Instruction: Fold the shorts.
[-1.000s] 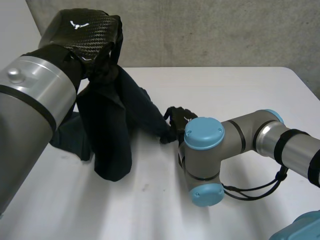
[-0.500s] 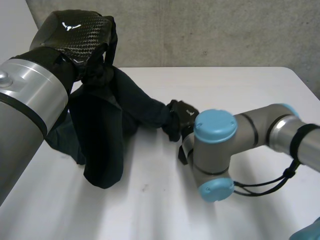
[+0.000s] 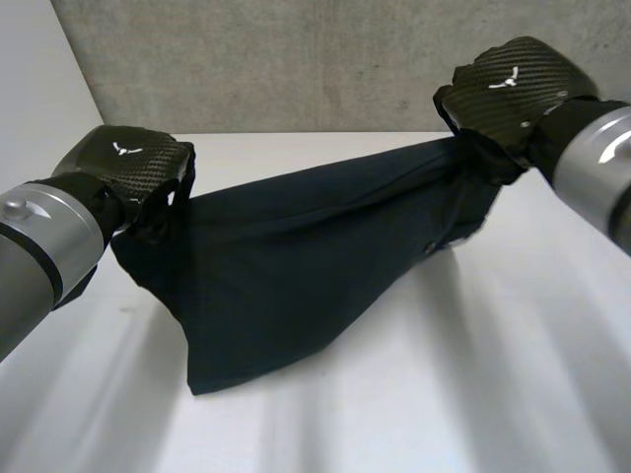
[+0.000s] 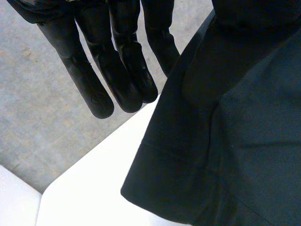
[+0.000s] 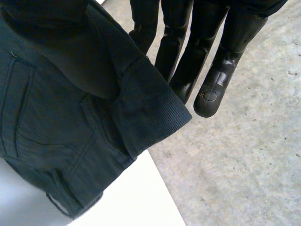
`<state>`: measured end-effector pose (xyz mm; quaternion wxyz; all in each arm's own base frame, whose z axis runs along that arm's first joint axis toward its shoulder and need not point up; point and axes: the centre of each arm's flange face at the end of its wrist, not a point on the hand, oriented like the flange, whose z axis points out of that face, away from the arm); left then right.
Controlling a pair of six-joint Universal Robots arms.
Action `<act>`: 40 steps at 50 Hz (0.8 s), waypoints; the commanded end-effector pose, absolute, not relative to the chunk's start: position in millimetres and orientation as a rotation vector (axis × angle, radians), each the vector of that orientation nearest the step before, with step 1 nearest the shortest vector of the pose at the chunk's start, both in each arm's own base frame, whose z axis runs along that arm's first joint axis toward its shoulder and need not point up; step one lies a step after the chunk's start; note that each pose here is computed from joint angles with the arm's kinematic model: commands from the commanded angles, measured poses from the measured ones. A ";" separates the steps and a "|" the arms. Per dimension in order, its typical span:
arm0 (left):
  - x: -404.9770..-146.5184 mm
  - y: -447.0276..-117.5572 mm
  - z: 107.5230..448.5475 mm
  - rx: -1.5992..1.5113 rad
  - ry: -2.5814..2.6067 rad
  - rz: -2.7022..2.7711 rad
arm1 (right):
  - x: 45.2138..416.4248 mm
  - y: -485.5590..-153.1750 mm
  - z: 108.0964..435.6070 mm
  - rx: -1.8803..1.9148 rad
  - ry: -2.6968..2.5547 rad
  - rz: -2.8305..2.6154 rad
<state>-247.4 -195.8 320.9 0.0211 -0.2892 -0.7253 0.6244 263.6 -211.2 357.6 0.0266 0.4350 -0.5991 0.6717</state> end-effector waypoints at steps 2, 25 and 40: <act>-250.5 -197.4 296.4 -0.947 -2.312 1.830 | 257.8 -190.5 325.8 1.511 -2.082 1.775; -314.0 -363.8 284.7 -0.904 -2.072 2.307 | 318.4 -323.0 290.1 1.228 -1.798 2.121; -290.0 -314.5 464.8 -0.289 -1.125 2.977 | 320.3 -328.1 440.2 0.545 -0.804 2.851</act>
